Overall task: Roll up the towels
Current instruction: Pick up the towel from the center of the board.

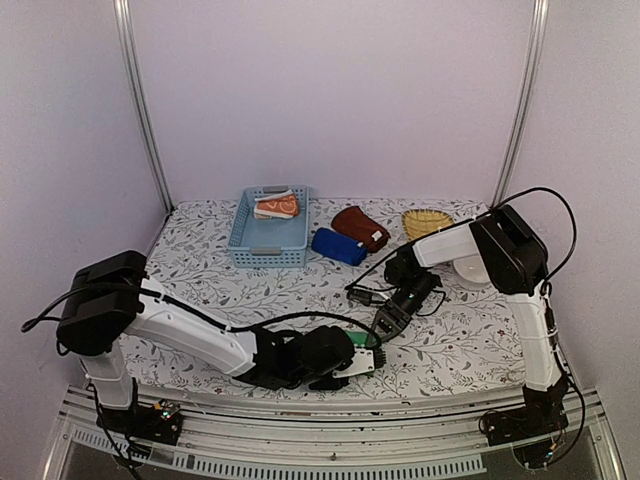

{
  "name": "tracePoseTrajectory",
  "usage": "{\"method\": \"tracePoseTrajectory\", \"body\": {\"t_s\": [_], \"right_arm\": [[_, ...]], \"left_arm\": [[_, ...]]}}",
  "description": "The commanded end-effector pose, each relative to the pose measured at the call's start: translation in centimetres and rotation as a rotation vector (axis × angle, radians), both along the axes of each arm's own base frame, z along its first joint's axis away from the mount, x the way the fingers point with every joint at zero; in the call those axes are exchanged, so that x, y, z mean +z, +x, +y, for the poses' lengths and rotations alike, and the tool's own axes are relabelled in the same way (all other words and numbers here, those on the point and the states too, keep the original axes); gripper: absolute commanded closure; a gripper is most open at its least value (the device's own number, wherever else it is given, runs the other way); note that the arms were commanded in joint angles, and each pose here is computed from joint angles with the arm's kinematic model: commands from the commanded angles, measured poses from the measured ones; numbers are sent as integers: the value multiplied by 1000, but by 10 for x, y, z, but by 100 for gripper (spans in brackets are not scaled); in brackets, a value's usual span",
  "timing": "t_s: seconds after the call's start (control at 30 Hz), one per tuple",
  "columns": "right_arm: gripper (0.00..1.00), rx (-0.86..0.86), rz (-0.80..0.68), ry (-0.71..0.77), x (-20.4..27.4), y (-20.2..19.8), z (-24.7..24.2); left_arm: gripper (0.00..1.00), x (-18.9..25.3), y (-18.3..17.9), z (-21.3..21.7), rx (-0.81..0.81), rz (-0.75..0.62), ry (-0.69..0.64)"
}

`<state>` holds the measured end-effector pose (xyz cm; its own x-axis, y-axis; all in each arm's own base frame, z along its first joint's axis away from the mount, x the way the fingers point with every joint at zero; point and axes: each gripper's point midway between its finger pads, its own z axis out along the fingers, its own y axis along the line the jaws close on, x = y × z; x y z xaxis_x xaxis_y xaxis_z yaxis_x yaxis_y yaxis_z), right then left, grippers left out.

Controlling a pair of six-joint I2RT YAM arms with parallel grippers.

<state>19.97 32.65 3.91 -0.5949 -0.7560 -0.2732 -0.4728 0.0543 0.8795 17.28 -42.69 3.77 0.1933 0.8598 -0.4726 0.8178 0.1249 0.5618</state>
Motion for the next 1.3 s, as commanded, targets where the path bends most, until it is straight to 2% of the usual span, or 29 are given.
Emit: {"method": "tracePoseTrajectory", "body": {"t_s": [0.0,0.13,0.3,0.53,0.7,0.83,0.93,1.07,1.1,1.13,1.27], "right_arm": [[76,-5,49,10,-3,0,-2],[75,-8,81,-4,-12,-3,-4],[69,-7,75,1,-8,-3,-4],[52,-2,-17,58,34,-1,-5],[35,-4,-177,26,57,7,-17],[21,-49,-329,13,88,27,-34],[18,-97,-475,2,106,42,-45],[14,-198,-598,42,137,59,-65],[5,-229,-621,58,143,63,-71],[0,-259,-653,79,149,66,-76],[1,-367,-752,99,151,71,-100]], "left_arm": [[44,-34,-32,-1,-124,41,128],[45,-53,-21,3,-73,-9,198],[56,-53,-9,3,-42,-76,233],[81,-35,2,-1,-16,-141,211],[89,-12,7,-1,-13,-133,158],[91,31,16,-1,13,-146,75],[92,58,23,2,31,-137,24],[93,84,31,13,48,-106,-15],[93,88,34,18,59,-103,-13],[94,93,38,22,69,-103,-15],[94,113,58,37,116,-121,-34]]}}
